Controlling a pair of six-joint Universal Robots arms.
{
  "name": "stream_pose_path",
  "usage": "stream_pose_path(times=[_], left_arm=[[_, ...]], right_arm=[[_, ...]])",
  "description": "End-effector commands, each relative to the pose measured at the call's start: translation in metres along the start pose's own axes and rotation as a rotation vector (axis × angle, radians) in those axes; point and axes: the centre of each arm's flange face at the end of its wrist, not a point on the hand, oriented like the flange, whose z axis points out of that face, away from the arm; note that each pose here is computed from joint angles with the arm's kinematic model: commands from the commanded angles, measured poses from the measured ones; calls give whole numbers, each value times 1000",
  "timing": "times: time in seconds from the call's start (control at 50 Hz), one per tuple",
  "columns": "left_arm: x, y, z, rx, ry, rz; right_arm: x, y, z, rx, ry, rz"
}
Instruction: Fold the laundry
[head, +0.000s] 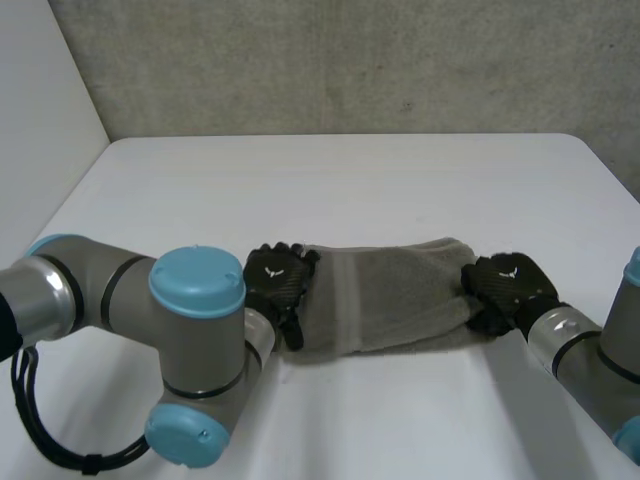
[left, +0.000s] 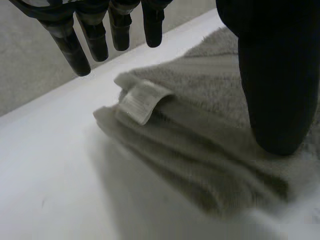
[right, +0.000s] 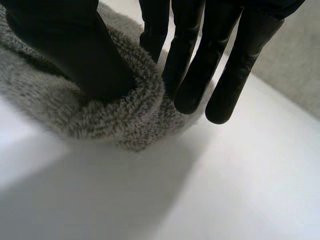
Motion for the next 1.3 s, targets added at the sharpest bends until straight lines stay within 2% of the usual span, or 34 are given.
stream_pose_path(times=[0.02,0.04,0.08,0.1,0.12,0.14,0.2,0.24,0.34,0.42,0.46,0.52,0.56,0.58,0.62,0.64,0.68,0.78,0.88,1.04,1.16,1.3], left_arm=[[-15,2,-20,-33,-116,6],[-15,2,-20,-33,-116,6],[-19,-1,-24,-32,-140,2],[-23,-6,-28,-24,-162,0],[-23,-6,-28,-24,-162,0],[-28,-12,-33,-12,-188,-6],[-42,-20,-42,3,-233,-22],[-51,-23,-44,7,-259,-33],[-73,-27,-51,12,-309,-60],[-82,-28,-49,14,-327,-71],[-82,-31,-48,24,-322,-73],[-82,-39,-44,56,-297,-88],[-79,-46,-42,87,-269,-107],[-76,-55,-40,119,-241,-134],[-74,-63,-38,147,-218,-171],[-70,-69,-36,166,-189,-208],[-64,-76,-36,182,-152,-240],[-35,-75,-30,138,-34,-293],[-23,-55,-21,26,-9,-309],[-24,-12,-8,-120,-90,-270],[-25,-7,-8,-132,-102,-238],[-26,-19,-13,-105,-90,-137]], right_arm=[[-30,-62,6,226,-32,-241],[-30,-62,6,226,-32,-241],[-77,-91,-2,333,-140,-286],[-77,-91,-2,334,-140,-286],[-100,-98,-4,365,-195,-309],[-122,-98,-7,377,-252,-324],[-144,-98,-9,388,-313,-338],[-180,-88,-13,388,-412,-374],[-214,-66,-17,371,-492,-445],[-210,-73,-17,380,-454,-446],[-194,-95,-23,391,-370,-379],[-181,-108,-25,395,-320,-307],[-146,-126,-24,382,-245,-109],[-146,-126,-24,382,-244,-107],[-121,-131,-25,340,-234,101],[-121,-131,-25,340,-234,102],[-98,-136,-29,291,-220,264],[-67,-124,-23,159,-176,386],[-67,-101,-7,67,-185,390],[-84,-62,26,-47,-273,377],[-99,-41,41,-89,-317,326],[-92,-56,40,-38,-288,256]])
